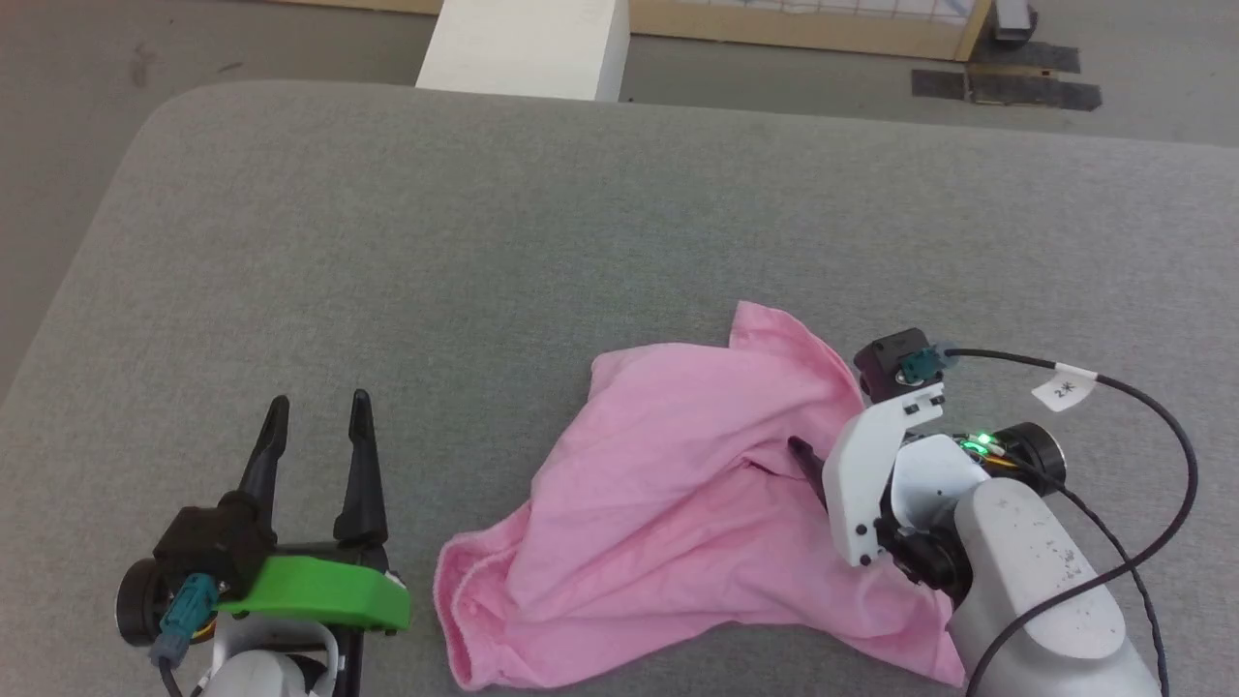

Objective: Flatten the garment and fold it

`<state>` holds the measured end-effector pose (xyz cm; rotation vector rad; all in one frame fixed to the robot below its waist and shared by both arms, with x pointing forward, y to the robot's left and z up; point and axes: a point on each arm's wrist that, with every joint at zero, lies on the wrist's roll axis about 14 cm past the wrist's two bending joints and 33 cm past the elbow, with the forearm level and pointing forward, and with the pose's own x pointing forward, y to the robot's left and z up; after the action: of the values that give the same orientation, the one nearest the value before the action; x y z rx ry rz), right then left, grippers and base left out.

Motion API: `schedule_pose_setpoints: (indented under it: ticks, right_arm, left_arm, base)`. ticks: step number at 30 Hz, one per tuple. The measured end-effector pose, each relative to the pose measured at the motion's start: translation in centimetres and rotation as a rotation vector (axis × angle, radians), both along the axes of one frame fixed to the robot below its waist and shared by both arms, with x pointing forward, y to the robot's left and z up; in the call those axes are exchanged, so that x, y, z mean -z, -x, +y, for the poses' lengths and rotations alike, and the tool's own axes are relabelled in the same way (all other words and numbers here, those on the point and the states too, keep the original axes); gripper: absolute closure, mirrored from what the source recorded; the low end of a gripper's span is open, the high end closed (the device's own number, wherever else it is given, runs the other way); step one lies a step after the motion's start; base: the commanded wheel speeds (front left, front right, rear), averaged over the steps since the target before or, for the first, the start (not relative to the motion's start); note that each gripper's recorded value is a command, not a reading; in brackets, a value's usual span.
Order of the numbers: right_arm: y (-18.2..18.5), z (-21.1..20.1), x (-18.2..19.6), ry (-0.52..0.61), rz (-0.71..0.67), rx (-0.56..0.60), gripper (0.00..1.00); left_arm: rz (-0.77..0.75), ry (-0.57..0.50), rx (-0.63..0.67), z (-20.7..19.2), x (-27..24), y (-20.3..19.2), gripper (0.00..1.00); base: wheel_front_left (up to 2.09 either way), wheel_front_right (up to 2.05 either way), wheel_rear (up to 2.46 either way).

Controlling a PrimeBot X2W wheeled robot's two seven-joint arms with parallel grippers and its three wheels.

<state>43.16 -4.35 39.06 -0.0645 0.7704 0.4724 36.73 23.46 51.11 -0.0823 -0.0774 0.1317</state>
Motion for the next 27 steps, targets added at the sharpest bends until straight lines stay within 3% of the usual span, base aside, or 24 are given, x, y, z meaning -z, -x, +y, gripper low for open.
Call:
schedule_pose_setpoints:
  ticks: [1,3,8,14,18,22,23,24,27]
  right_arm:
    - [0.0,0.3,0.4,0.003,0.009,-0.010,0.61]
    - [-0.4,0.8,0.4,-0.021,-0.007,-0.012,1.00]
    - [-3.3,-0.4,-2.5,-0.126,-0.129,0.090,1.00]
    - [-5.2,-8.7,-7.8,-0.218,-0.337,0.374,1.00]
    - [-0.3,-15.5,-4.5,-0.192,-0.249,0.570,1.00]
    - [6.4,-16.7,1.0,-0.201,-0.027,0.639,1.00]
    - [7.1,-16.5,1.5,-0.217,-0.006,0.647,0.60]
    - [7.5,-16.6,1.5,-0.233,-0.005,0.659,0.00]
    - [7.4,-17.6,0.5,-0.278,-0.067,0.708,0.00]
  left_arm:
    - [0.006,0.004,-0.005,0.1,0.2,0.0,0.00]
    - [0.009,0.013,-0.012,0.3,0.4,0.0,0.00]
    - [-0.005,0.032,-0.018,0.5,0.2,-0.2,0.00]
    - [-0.037,0.051,0.025,-0.8,-0.5,-0.5,0.00]
    - [-0.029,0.073,0.054,-2.1,-0.1,-0.6,0.00]
    - [0.009,0.084,0.083,-3.0,1.2,-0.7,0.00]
    - [0.018,0.085,0.088,-3.2,1.5,-0.8,0.00]
    - [0.026,0.088,0.095,-3.4,1.7,-0.8,0.00]
    - [0.052,0.117,0.123,-4.2,2.3,-1.2,0.00]
  base:
    - [0.00,0.00,0.00]
    - [0.00,0.00,0.00]
    - [0.00,0.00,0.00]
    - [0.00,0.00,0.00]
    - [0.00,0.00,0.00]
    - [0.00,0.00,0.00]
    - [0.00,0.00,0.00]
    - [0.00,0.00,0.00]
    - [0.00,0.00,0.00]
